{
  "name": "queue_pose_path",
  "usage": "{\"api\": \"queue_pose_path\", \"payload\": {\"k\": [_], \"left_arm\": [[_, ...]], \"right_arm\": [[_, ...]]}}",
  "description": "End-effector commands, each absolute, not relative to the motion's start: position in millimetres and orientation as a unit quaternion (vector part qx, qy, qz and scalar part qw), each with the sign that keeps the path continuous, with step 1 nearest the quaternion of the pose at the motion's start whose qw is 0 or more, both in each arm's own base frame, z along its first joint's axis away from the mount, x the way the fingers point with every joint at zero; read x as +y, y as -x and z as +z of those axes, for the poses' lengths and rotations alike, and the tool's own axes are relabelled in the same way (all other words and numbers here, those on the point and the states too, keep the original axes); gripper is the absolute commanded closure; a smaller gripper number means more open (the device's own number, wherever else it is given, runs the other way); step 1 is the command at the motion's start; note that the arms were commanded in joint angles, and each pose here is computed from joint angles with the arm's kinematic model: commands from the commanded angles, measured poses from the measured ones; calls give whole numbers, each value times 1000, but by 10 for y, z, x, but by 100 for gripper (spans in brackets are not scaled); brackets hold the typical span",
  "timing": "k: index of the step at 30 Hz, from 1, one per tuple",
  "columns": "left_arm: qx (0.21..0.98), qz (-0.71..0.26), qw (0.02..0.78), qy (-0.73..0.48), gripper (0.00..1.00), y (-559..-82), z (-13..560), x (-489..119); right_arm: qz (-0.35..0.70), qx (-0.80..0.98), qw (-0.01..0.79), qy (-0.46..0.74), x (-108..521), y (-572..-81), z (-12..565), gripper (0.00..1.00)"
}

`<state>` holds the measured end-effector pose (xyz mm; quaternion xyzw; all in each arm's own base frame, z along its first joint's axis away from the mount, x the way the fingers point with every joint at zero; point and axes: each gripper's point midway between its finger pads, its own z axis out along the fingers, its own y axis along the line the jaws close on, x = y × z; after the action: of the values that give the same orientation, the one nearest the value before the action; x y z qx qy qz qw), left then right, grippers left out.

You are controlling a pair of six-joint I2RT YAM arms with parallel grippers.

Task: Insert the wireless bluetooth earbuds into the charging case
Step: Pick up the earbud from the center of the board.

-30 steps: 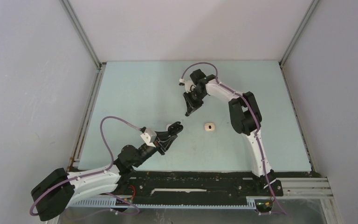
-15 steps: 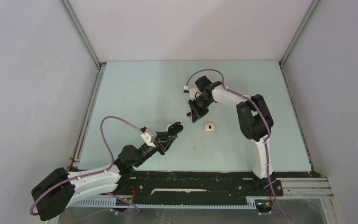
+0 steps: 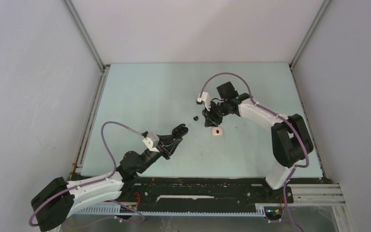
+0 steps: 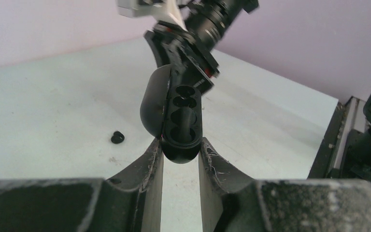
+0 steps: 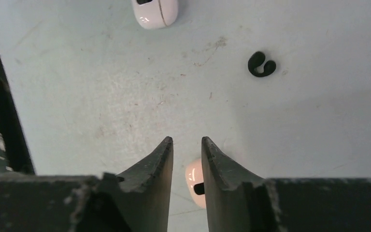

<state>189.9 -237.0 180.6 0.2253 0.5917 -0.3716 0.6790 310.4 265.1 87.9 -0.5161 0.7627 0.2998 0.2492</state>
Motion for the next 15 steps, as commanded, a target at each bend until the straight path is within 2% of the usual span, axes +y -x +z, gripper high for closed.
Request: {"api": "queue_pose_path", "payload": {"k": [1,9,15], "left_arm": [[614,-347,680,-200,100,-1900,1508,-2143],[653,-335,665,-139,100,-2105,1407,-1977],[664,-315,673,-86,100,-2237,1371,-1766]], "right_arm": [[228,623,384,642,2748,-3352,1170,67],[117,489,404,764,2875,-3337,885,64],[60,446,426,785,2984,-3464,749,66]]}}
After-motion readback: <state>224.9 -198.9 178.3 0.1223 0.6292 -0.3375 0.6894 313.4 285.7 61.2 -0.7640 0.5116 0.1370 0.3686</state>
